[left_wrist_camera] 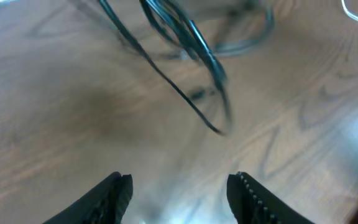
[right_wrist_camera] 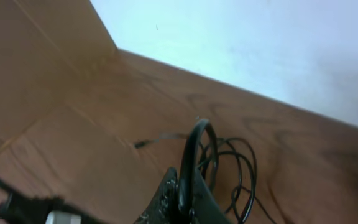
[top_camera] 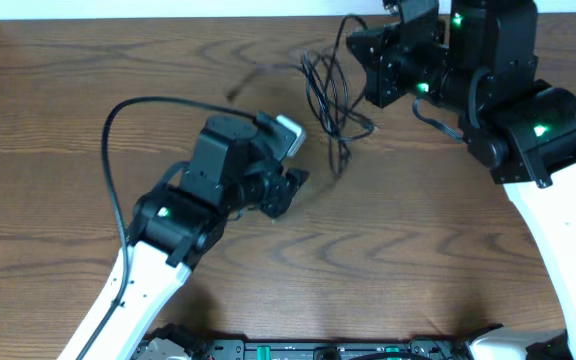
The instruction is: Untangle cables
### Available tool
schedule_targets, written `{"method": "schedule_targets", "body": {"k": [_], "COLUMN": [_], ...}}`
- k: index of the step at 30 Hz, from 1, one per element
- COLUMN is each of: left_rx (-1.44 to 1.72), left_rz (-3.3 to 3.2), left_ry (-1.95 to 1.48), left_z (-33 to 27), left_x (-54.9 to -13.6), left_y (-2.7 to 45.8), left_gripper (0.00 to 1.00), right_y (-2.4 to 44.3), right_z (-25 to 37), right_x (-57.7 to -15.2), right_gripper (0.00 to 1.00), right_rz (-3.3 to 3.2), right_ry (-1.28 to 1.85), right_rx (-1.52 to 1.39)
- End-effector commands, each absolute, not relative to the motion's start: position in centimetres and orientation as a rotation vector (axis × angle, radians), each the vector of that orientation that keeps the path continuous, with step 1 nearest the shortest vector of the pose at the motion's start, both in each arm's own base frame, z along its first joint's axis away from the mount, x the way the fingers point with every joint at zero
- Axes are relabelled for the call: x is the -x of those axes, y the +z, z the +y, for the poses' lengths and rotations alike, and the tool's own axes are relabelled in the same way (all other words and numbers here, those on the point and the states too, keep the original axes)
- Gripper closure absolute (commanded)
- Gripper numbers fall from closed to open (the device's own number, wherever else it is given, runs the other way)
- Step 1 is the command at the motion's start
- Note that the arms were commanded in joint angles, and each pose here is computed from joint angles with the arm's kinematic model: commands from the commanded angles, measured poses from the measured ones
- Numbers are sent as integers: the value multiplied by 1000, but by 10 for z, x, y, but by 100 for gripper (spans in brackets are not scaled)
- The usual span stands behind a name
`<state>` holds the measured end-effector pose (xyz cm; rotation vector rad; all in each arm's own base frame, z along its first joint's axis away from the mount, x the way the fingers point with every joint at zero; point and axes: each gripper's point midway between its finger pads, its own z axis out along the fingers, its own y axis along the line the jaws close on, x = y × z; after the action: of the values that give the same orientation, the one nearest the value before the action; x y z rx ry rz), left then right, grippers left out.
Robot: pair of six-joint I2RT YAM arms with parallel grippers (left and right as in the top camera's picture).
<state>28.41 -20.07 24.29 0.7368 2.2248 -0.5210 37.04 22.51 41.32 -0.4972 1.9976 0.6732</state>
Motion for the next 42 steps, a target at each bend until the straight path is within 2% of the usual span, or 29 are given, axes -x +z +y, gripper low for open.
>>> {"method": "schedule_targets", "body": {"k": [1, 16, 26, 42], "left_rx": [-727, -654, -503, -451], "left_rz": [2211, 2185, 2105, 2060], "left_ry": [-517, -552, -637, -686], "left_z": [-206, -235, -250, -258], "left_x": [-298, -353, -385, -391], "left_y": [239, 210, 220, 232], "left_gripper": [44, 39, 39, 39], "right_y": [422, 429, 428, 441], "right_z": [220, 216, 210, 203], "right_x": [-370, -357, -342, -328], "right_gripper": [99, 99, 99, 99], "right_rz": [1968, 1955, 1980, 1946], "right_ry": [649, 643, 636, 632], "right_rx": [514, 546, 558, 563]}}
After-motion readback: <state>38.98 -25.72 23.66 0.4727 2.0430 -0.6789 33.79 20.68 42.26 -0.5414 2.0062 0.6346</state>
